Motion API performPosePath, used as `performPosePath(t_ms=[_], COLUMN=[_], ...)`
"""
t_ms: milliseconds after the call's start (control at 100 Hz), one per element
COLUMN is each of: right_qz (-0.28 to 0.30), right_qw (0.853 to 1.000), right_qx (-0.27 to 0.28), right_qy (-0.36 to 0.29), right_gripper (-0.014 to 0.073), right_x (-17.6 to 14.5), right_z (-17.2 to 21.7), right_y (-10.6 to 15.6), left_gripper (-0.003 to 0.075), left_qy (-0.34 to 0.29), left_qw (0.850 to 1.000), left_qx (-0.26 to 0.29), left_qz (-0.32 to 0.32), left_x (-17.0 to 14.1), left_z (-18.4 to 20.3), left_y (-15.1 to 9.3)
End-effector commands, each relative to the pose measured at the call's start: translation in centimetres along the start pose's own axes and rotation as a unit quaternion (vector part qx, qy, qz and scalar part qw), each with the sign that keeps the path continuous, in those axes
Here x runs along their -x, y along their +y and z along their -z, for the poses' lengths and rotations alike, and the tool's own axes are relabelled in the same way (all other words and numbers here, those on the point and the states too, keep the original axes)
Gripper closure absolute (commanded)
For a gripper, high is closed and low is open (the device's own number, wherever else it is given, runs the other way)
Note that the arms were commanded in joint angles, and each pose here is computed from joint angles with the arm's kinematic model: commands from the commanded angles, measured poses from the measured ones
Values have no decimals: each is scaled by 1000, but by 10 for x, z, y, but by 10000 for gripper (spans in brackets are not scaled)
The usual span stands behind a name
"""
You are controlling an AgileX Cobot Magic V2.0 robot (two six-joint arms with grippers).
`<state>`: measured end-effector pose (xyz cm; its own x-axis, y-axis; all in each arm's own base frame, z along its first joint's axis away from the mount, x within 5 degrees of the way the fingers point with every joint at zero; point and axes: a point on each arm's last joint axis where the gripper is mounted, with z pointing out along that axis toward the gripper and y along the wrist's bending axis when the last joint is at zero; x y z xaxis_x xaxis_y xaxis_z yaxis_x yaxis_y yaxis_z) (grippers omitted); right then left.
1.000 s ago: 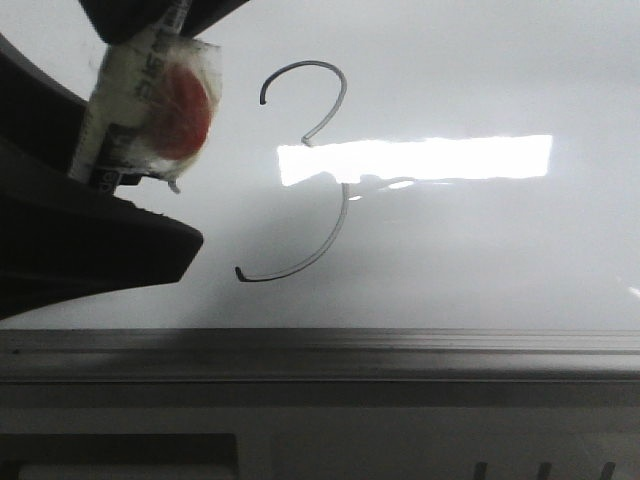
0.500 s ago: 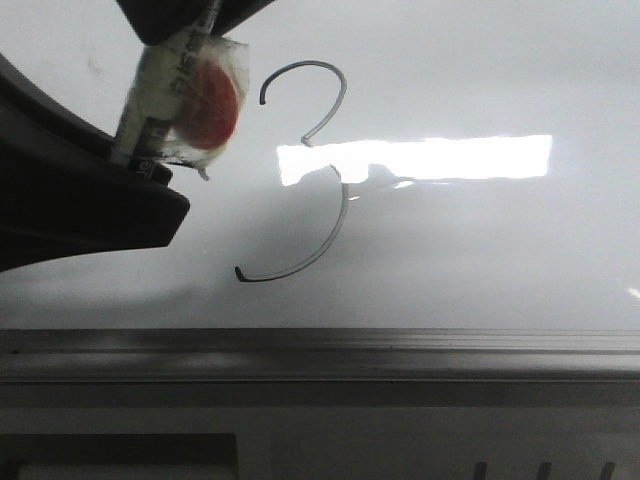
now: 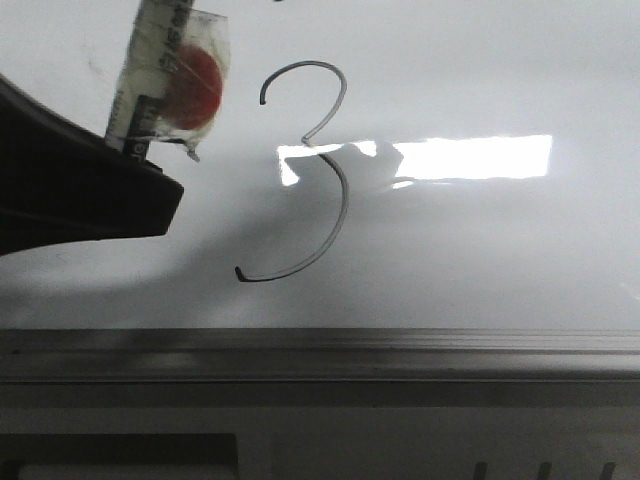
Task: Write number 3 on whiteboard
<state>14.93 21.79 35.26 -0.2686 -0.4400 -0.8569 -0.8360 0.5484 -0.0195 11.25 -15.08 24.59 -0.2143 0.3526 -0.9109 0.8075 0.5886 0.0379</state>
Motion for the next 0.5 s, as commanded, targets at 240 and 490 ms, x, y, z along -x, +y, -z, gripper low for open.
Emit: performPosePath(t_ms=[240, 490], right_qz=[0, 0], right_qw=[992, 992], right_qx=[-46, -47], right_qy=[-115, -117], right_gripper=[-19, -19], right_x=[27, 27], right_z=[49, 51], right_y=[-20, -20], left_gripper=[741, 741], left_qy=[-47, -7], left_qw=[938, 921], left_qx=[35, 69], left_qz=[341, 384], left_x=[14, 2], left_z=[3, -5], left_y=[11, 27])
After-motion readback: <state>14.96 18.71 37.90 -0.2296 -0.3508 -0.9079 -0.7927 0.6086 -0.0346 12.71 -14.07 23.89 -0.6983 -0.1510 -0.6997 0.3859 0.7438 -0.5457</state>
